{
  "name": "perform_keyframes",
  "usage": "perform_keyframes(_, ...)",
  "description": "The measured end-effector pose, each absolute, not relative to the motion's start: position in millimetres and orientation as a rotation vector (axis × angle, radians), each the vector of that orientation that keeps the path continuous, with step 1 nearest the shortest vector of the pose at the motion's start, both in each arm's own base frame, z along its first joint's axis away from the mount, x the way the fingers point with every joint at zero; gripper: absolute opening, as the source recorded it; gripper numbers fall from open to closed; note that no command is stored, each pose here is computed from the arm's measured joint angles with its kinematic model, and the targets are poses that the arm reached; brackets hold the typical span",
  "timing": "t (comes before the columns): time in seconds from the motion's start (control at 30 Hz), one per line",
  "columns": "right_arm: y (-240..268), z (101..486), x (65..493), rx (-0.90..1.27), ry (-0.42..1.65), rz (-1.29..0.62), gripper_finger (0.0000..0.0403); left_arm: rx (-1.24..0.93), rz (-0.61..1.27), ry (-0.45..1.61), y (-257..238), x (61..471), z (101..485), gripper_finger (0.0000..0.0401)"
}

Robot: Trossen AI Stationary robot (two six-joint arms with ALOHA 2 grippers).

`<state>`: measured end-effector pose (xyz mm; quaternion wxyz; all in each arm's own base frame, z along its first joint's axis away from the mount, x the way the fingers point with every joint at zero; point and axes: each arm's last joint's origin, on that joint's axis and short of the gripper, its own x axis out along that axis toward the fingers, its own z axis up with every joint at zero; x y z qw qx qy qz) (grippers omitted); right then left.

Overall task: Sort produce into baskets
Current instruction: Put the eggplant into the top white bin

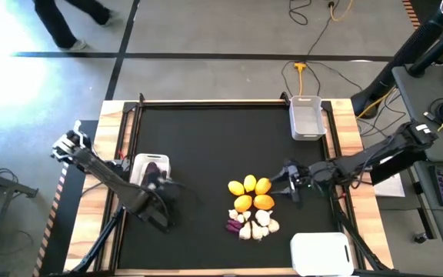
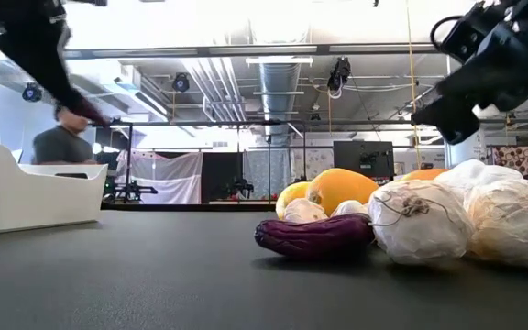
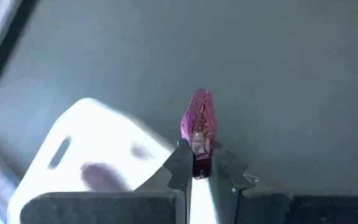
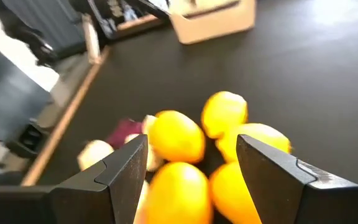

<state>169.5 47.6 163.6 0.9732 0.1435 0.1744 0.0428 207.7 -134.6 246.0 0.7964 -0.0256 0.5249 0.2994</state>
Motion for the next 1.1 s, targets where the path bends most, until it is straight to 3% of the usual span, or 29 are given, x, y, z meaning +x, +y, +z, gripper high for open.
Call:
perform_keyframes(0.2, 50, 160, 184, 0.176, 0.433, 0.040, 0.0238, -0.161, 0.753, 1.204, -119, 184, 250, 0.0015)
perform_keyframes(0.53, 59, 175, 217, -0.003, 0.743, 0.002, 0.0238, -0.352, 0.973, 1.299, -87, 149, 210, 0.0015)
perform_keyframes(0.73, 56, 180, 227, -0.037, 0.847, -0.023, 0.0239, -0.510, 0.944, 1.280, -74, 145, 181, 0.0015)
perform_keyframes(0.9, 52, 177, 229, -0.048, 0.881, -0.039, 0.0268, -0.469, 0.942, 1.296, -75, 150, 183, 0.0024)
perform_keyframes(1.1, 47, 173, 231, -0.076, 0.907, -0.036, 0.0322, -0.441, 0.968, 1.317, -74, 149, 180, 0.0075)
